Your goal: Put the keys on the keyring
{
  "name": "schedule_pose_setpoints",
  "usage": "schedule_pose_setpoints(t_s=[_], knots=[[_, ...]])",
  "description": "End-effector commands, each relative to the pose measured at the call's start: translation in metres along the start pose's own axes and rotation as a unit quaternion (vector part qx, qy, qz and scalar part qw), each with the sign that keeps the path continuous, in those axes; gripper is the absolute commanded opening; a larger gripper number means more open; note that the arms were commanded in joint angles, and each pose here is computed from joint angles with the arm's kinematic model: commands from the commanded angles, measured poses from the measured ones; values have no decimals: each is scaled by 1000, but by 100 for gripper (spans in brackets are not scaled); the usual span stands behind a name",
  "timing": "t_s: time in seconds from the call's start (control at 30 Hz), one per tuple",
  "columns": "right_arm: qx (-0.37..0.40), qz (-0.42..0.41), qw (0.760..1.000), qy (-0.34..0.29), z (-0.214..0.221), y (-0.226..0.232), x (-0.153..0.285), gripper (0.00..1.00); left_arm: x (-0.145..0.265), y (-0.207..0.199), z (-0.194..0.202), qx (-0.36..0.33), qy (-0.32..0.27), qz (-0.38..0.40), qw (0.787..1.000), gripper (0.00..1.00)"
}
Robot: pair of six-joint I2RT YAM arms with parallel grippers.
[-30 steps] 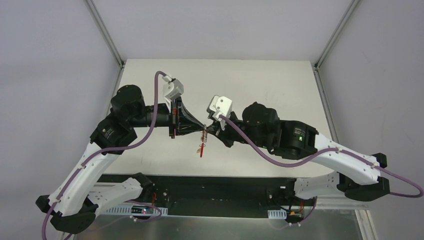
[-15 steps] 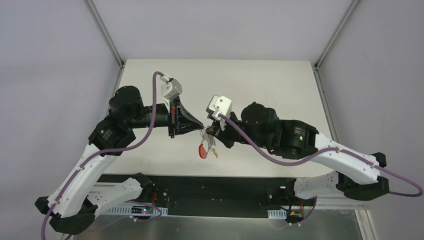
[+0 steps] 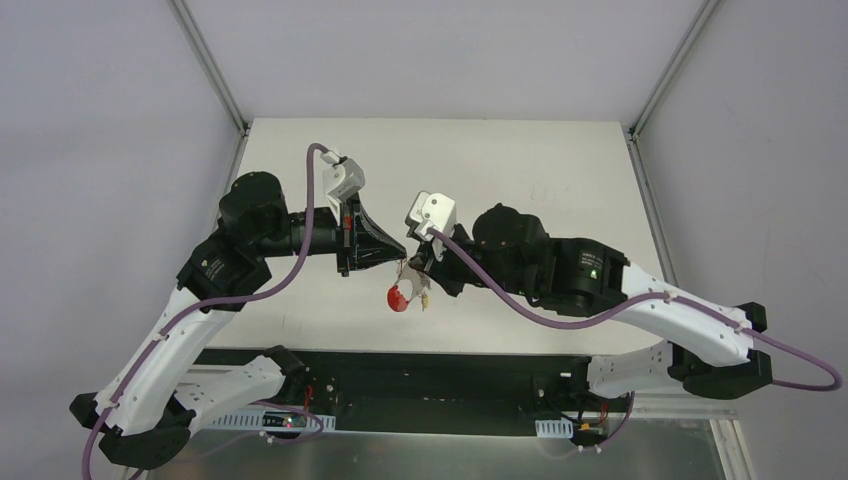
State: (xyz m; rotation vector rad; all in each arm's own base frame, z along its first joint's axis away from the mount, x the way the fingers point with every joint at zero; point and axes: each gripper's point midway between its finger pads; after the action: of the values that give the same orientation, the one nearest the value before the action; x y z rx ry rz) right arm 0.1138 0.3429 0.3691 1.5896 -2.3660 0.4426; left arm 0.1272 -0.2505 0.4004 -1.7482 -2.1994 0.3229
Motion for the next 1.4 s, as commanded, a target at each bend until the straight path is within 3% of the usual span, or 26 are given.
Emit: schedule_pose_setpoints(t_s=[0.0, 1.37], knots=[[-14, -8, 999, -46, -32, 3, 7, 0, 2, -9, -16, -23, -21, 11, 999, 0], [-34, -19, 998, -56, -29, 7, 26, 0, 2, -1, -19, -26, -29, -13, 999, 0]])
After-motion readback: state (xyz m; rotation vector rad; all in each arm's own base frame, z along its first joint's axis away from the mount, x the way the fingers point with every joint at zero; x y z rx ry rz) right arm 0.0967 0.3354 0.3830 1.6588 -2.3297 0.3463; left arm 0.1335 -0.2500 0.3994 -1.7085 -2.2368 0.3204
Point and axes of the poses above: each gripper's point midway between its finger pads, its own x axis back along the fingers, its own y axis along the line the jaws close on, z = x × y, and after that the axes turned 1 degree about x, right-handed
